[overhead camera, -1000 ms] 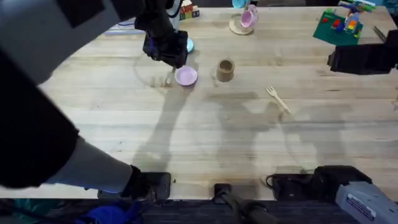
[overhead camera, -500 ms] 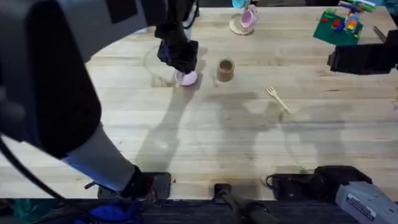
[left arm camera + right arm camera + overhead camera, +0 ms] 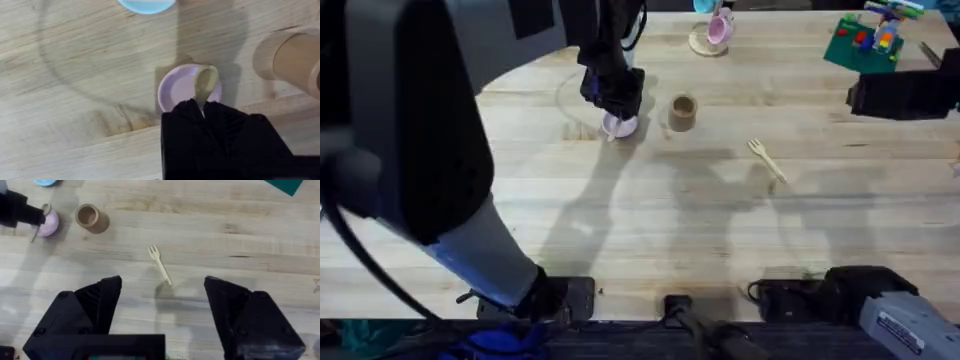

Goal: Pick up a utensil and set it on the pink plate, then put the other utensil in the container.

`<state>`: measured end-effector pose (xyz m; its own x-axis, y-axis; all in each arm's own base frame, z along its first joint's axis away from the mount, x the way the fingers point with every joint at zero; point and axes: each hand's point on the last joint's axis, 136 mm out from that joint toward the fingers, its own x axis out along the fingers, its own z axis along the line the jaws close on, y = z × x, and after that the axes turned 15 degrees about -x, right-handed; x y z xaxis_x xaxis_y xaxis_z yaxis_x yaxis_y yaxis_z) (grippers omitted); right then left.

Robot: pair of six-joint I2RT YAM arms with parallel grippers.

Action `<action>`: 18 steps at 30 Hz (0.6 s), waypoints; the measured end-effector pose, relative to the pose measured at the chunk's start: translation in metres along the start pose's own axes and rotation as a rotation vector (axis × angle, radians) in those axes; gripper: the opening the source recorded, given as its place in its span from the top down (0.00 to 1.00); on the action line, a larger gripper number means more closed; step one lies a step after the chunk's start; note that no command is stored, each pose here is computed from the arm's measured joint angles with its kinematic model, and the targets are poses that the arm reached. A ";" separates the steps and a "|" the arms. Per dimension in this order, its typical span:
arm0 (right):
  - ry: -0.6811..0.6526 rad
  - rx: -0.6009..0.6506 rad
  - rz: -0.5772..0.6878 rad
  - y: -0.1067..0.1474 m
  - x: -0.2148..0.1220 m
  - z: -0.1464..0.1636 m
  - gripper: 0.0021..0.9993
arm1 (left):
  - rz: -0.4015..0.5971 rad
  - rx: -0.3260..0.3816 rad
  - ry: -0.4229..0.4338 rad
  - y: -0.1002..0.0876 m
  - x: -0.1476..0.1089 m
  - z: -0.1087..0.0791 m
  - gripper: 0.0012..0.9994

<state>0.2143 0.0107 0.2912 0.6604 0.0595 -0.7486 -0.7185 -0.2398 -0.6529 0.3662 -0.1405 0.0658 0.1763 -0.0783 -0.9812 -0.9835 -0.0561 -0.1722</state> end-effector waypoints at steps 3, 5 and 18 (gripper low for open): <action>0.000 0.000 0.000 0.000 0.000 0.000 0.00 | 0.019 -0.002 -0.008 0.002 0.007 0.001 0.93; 0.000 0.000 0.000 0.000 0.000 0.000 0.00 | 0.027 -0.004 -0.012 0.003 0.010 0.002 0.89; 0.000 0.000 0.000 0.000 0.000 0.000 0.00 | 0.023 -0.008 -0.010 0.002 0.011 0.001 0.60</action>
<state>0.2143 0.0107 0.2912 0.6604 0.0595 -0.7486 -0.7185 -0.2398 -0.6529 0.3663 -0.1403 0.0544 0.1535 -0.0696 -0.9857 -0.9868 -0.0624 -0.1493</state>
